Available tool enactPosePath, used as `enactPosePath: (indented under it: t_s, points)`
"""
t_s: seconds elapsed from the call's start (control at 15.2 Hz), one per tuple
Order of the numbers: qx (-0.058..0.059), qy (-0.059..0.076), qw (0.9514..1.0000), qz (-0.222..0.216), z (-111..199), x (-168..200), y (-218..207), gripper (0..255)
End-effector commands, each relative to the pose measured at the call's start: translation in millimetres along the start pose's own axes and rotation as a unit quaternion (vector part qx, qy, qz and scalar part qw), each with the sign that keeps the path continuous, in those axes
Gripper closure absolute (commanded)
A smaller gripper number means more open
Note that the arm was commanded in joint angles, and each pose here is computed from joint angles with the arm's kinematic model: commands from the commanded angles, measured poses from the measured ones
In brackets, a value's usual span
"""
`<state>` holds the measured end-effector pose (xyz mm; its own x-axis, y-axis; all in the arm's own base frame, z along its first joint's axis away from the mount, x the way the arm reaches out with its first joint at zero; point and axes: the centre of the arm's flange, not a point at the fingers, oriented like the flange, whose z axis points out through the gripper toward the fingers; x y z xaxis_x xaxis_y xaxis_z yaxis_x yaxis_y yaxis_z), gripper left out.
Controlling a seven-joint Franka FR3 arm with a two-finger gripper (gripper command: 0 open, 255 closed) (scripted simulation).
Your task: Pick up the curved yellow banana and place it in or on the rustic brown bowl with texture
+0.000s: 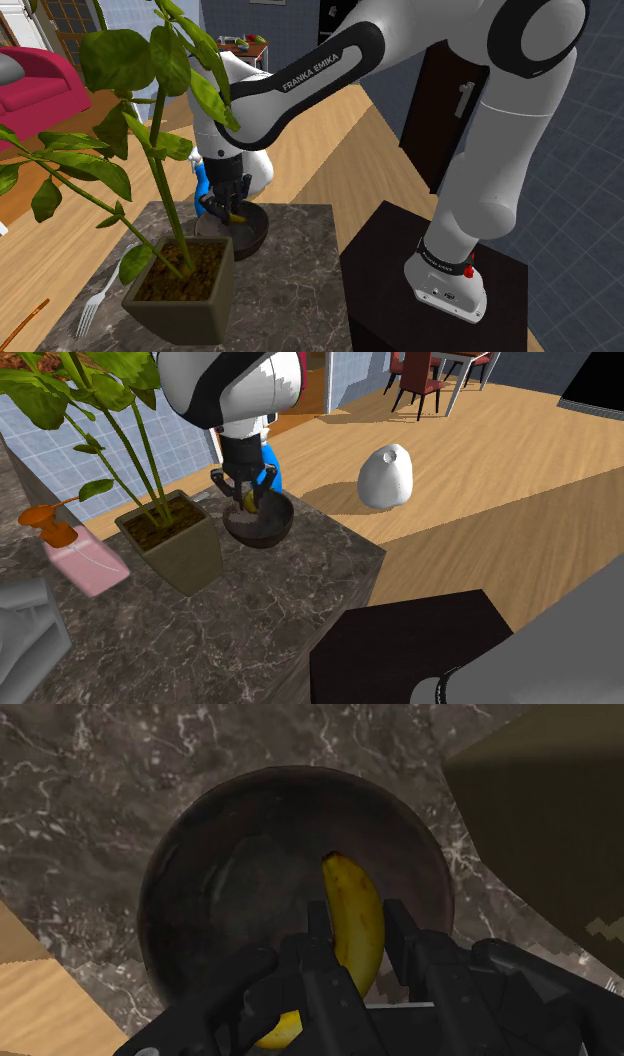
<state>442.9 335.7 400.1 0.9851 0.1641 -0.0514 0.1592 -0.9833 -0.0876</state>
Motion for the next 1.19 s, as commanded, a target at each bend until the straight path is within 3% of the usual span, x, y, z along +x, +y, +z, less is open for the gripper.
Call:
enactPosePath:
  t_s: [0.0,0.26,0.79,0.86,1.12]
  points:
    - [0.000,0.000,1.0000,0.000,12,1,0,255]
    - [0.000,0.000,1.0000,0.000,34,2,2,255]
    - [0.000,0.000,1.0000,0.000,34,2,2,255]
    - [0.000,0.000,1.0000,0.000,34,2,2,0]
    - [0.000,0.000,1.0000,0.000,34,2,2,0]
